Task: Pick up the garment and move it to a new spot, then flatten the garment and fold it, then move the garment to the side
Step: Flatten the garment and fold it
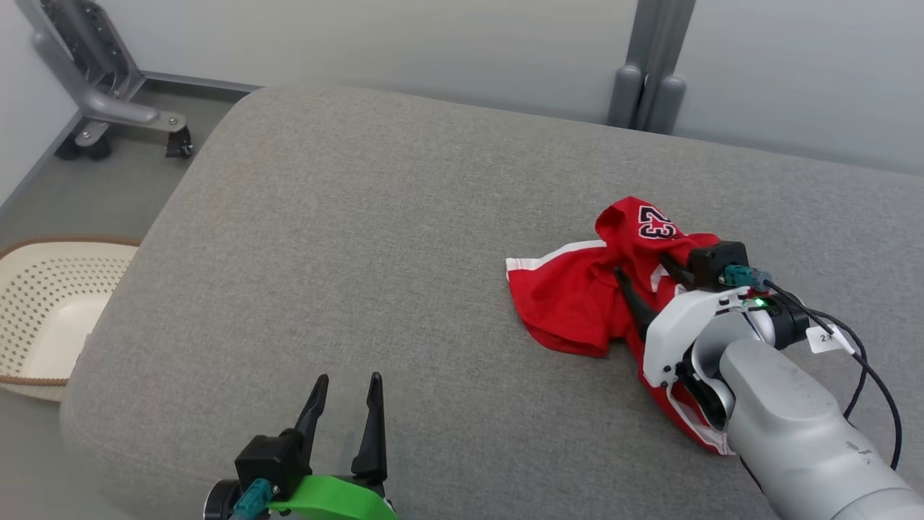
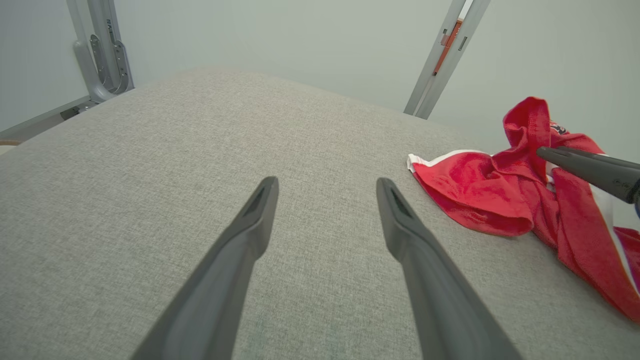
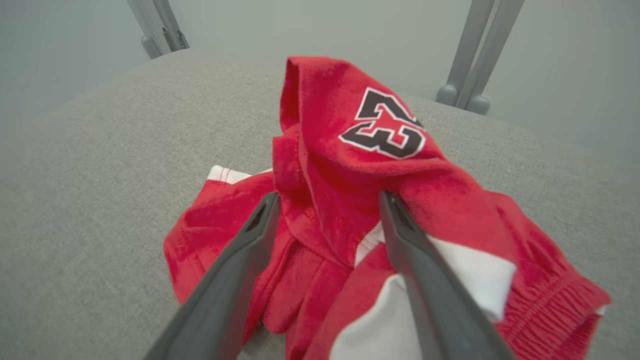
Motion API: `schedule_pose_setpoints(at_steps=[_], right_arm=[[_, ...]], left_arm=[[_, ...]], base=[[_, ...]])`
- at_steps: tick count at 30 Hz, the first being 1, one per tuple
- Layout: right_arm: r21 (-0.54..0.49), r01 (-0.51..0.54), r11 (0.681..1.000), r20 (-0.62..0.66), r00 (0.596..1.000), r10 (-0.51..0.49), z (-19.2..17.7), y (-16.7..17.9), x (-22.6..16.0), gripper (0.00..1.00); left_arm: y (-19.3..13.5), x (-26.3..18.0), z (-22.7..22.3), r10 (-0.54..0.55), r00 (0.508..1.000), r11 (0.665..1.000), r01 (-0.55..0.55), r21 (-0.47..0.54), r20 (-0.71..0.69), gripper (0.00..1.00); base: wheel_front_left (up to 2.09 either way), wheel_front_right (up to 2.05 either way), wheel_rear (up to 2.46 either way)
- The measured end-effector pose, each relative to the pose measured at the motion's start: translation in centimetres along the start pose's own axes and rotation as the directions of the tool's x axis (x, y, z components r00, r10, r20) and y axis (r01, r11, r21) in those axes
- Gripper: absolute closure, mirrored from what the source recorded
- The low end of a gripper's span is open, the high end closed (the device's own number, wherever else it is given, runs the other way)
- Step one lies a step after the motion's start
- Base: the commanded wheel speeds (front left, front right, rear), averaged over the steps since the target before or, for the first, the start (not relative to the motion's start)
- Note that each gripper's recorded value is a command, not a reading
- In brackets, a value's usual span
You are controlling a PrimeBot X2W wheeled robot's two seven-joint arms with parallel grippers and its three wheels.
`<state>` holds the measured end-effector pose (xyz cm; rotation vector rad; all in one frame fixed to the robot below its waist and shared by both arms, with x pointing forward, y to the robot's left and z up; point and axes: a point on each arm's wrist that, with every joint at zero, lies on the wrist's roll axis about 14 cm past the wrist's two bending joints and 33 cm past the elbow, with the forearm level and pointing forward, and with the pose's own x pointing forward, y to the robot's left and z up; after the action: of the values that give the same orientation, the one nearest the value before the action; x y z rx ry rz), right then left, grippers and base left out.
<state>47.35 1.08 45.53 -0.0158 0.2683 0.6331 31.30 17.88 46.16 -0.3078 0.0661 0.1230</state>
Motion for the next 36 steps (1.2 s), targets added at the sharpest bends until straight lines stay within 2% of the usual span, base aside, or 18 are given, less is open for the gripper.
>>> schedule_pose_setpoints(at_steps=[2,3,4,5,6,10,14,20,25,31,36], right_arm=[[-0.012,0.002,1.000,-0.024,1.000,-0.002,-0.4,-0.1,0.7,0.00],[-0.021,0.001,1.000,-0.035,0.999,-0.001,-0.5,-0.1,1.2,0.04],[-0.030,0.000,1.000,-0.048,0.999,-0.002,-0.7,-0.2,1.5,0.52],[-0.036,0.000,0.999,-0.058,0.998,-0.002,-0.8,-0.2,1.8,0.87],[-0.042,-0.003,0.999,-0.066,0.998,0.001,-1.0,0.0,2.1,1.00],[-0.040,-0.045,0.998,-0.042,0.998,0.043,-0.3,2.0,3.4,1.00],[-0.039,-0.104,0.994,0.030,0.994,0.105,1.5,4.5,3.4,1.00],[0.009,-0.224,0.974,0.133,0.966,0.221,3.5,8.9,0.9,1.00],[0.045,-0.296,0.954,0.189,0.940,0.283,5.0,10.5,-2.3,1.00],[0.063,-0.403,0.913,0.177,0.905,0.387,5.4,13.8,-5.9,1.00],[0.091,-0.466,0.880,0.085,0.884,0.459,3.1,16.7,-6.9,1.00]], left_arm=[[0.5,-0.2,0.0,0.022,1.000,1.000,-0.022,-0.007,0.000,0.00],[0.9,-0.3,0.1,0.035,0.999,0.999,-0.035,-0.007,0.001,0.00],[1.2,-0.4,0.1,0.047,0.999,0.999,-0.046,-0.008,0.002,0.00],[1.4,-0.5,0.1,0.056,0.998,0.998,-0.056,-0.010,0.002,0.00],[1.8,-0.6,0.2,0.070,0.998,0.997,-0.070,-0.013,0.004,0.00],[2.6,-0.8,0.4,0.106,0.994,0.994,-0.106,-0.015,0.008,0.00],[2.4,-0.6,0.4,0.097,0.995,0.995,-0.097,-0.018,0.011,0.00],[1.2,-0.2,0.4,0.054,0.998,0.998,-0.054,-0.013,0.012,0.00],[0.1,0.0,0.2,0.009,1.000,1.000,-0.009,-0.007,0.009,0.00],[-0.9,0.4,0.4,-0.032,0.999,0.999,0.032,0.007,0.016,0.00],[0.2,0.3,0.9,0.003,0.999,1.000,-0.003,0.011,0.032,0.00]], base=[[0.00,0.00,0.00],[0.00,0.00,0.00],[0.00,0.00,0.00],[0.00,0.00,0.00],[0.00,0.00,0.00],[0.00,0.00,0.00],[0.00,0.00,0.00],[0.00,0.00,0.00],[0.00,0.00,0.00],[0.00,0.00,0.00],[0.00,0.00,0.00]])
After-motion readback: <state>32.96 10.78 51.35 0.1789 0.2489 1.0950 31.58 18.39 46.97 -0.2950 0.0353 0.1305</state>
